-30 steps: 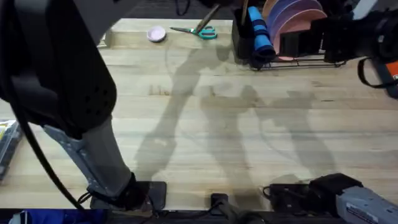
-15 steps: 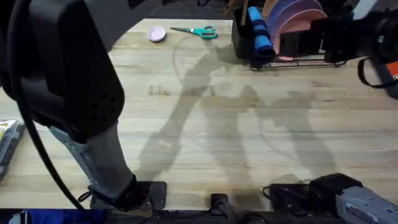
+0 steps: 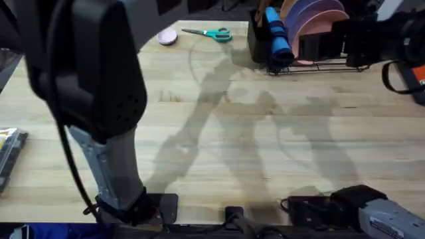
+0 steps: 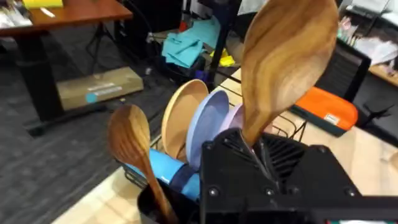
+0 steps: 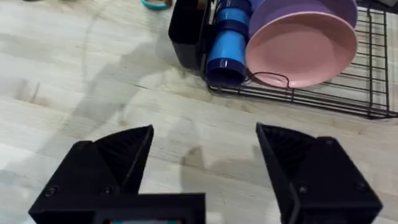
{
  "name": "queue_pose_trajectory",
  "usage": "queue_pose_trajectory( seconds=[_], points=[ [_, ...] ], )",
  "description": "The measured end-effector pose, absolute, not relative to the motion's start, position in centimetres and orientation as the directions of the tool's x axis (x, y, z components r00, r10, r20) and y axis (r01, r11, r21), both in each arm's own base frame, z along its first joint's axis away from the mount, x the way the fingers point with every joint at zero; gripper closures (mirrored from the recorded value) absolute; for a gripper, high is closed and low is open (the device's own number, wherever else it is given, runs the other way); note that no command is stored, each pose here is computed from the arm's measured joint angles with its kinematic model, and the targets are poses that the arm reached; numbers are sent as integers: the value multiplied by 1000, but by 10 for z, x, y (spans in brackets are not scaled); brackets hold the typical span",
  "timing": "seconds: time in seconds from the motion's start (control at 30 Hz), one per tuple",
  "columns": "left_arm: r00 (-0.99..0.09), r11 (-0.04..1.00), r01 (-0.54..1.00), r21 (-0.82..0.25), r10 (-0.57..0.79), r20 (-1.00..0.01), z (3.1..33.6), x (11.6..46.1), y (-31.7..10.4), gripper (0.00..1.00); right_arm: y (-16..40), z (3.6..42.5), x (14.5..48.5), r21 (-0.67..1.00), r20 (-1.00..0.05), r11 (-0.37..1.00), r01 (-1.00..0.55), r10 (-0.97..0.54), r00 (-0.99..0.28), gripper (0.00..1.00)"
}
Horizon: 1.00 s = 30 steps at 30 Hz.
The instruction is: Pick up the spoon on the table one by one and put them onto the rack
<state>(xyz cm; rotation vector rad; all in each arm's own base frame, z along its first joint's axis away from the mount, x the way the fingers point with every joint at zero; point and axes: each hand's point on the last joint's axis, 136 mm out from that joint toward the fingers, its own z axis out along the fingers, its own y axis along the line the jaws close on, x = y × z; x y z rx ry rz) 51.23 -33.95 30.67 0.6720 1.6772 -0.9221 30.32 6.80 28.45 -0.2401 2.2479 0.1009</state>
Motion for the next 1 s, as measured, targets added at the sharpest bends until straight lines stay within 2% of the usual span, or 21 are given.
queue_pose_trajectory(
  seconds=[0.17,0.37,0.57,0.73,1.0],
  points=[
    [-386,545,764,-345,-41,-921,277,521,-345,957,68,284,303,-9,-772,978,-207,-138,-620,5],
    [-421,537,750,-387,-65,-905,265,524,-351,955,68,285,303,-9,-773,978,-207,-138,-620,4],
    [-444,533,744,-404,-58,-894,261,520,-355,956,68,284,303,-9,-772,978,-207,-138,-620,4],
    [-515,553,712,-432,-6,-857,239,514,-353,960,68,284,303,-9,-772,978,-207,-138,-620,4],
    [-529,570,724,-388,98,-843,215,505,-348,960,68,284,303,-9,-772,978,-207,-138,-620,5]
  ],
)
